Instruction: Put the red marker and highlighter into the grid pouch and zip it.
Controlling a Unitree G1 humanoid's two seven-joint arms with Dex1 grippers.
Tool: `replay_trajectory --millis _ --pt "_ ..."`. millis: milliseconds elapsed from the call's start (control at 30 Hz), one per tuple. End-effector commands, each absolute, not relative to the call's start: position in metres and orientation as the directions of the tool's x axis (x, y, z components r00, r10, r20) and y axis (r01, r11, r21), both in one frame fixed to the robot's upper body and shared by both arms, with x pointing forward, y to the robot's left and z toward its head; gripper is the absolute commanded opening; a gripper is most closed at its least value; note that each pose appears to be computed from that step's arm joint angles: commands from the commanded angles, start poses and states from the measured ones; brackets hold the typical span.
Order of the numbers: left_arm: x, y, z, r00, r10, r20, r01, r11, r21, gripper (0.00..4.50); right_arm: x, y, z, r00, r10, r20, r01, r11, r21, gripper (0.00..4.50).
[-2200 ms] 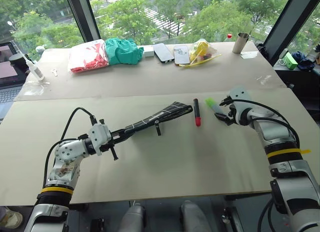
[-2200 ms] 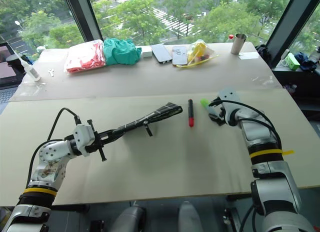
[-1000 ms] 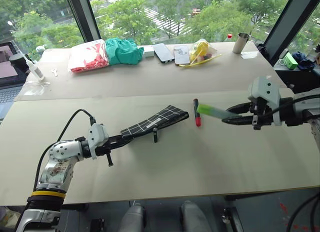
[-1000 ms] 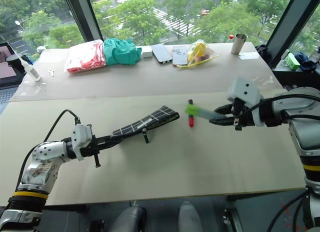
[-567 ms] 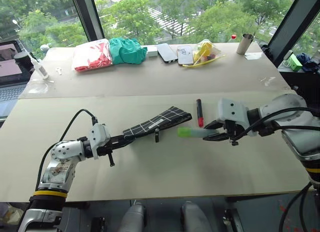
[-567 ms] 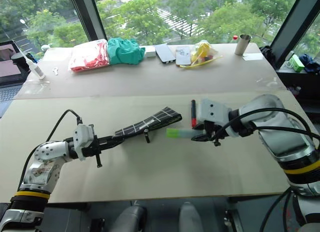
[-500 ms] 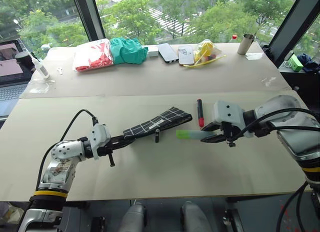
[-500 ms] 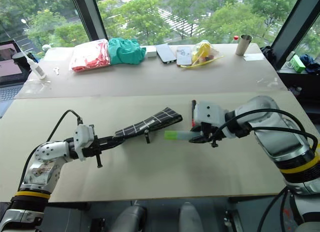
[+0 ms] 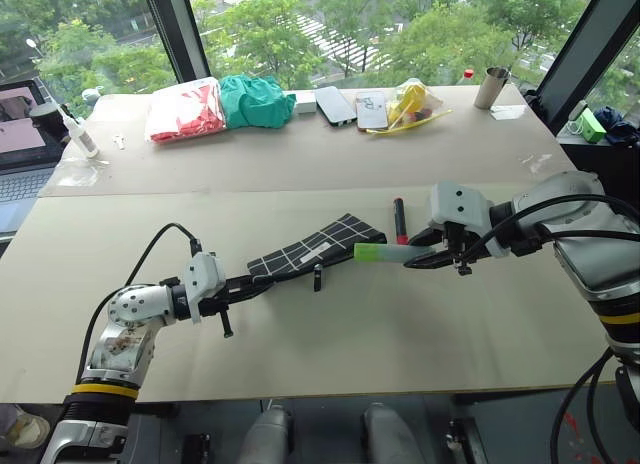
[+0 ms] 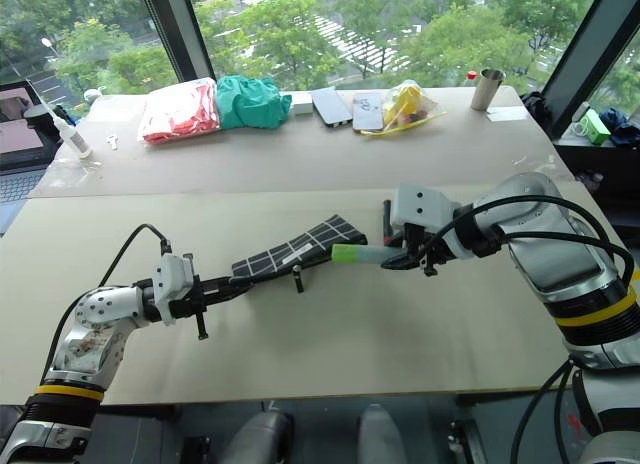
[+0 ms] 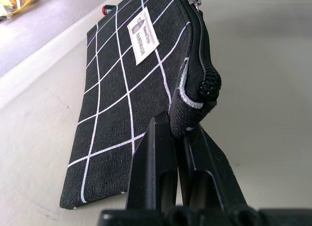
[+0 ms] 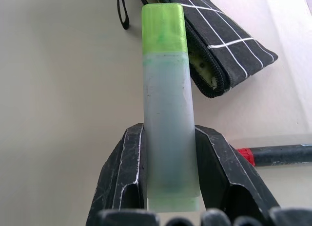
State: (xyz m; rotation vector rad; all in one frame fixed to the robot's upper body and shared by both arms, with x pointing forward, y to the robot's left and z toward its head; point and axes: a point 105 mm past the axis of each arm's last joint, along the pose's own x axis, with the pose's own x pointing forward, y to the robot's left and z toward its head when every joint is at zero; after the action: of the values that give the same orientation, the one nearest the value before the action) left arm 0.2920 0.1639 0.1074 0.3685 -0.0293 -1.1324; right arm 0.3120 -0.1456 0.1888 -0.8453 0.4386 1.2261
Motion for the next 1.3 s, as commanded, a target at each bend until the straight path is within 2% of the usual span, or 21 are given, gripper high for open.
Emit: replay_trajectory --millis 33,433,667,833,967,1067,1133,1167,1300 --pt "0.289 0.159 0.115 0.418 -0.897 -0.140 0.872 0.354 0.338 0.00 0.315 -0.141 0.191 0.319 0.637 -0.701 -0.933 0.084 -0.349 1.02" --pt "0.287 0.160 0.114 0.420 -0.898 -0.136 0.872 0.357 0.335 0.00 0.328 -0.138 0.191 0.331 0.633 -0.700 -0.931 0.097 -0.353 1.02" --pt "0.290 0.157 0.113 0.407 -0.903 -0.139 0.876 0.343 0.339 0.00 0.323 -0.086 0.180 0.239 0.668 -0.705 -0.939 -0.026 -0.344 1.02" --pt "0.290 0.156 0.112 0.404 -0.905 -0.136 0.877 0.341 0.338 0.00 0.322 -0.068 0.173 0.215 0.674 -0.707 -0.941 -0.050 -0.334 1.02" --pt "0.290 0.155 0.110 0.403 -0.905 -0.133 0.878 0.342 0.334 0.00 0.330 -0.057 0.172 0.251 0.685 -0.684 -0.934 -0.014 -0.357 1.02" --pt "0.290 0.155 0.110 0.401 -0.906 -0.132 0.879 0.341 0.333 0.00 0.351 -0.050 0.177 0.368 0.688 -0.625 -0.889 0.063 -0.454 1.02" --pt "0.290 0.154 0.110 0.400 -0.907 -0.130 0.879 0.340 0.333 0.00 0.356 -0.049 0.179 0.402 0.689 -0.603 -0.868 0.077 -0.490 2.03" --pt "0.290 0.154 0.110 0.400 -0.907 -0.130 0.880 0.340 0.333 0.00 0.357 -0.049 0.179 0.402 0.694 -0.597 -0.867 0.079 -0.491 2.22" --pt "0.291 0.155 0.110 0.400 -0.907 -0.131 0.880 0.340 0.333 0.00 0.353 -0.052 0.184 0.390 0.709 -0.588 -0.874 0.084 -0.479 3.61"
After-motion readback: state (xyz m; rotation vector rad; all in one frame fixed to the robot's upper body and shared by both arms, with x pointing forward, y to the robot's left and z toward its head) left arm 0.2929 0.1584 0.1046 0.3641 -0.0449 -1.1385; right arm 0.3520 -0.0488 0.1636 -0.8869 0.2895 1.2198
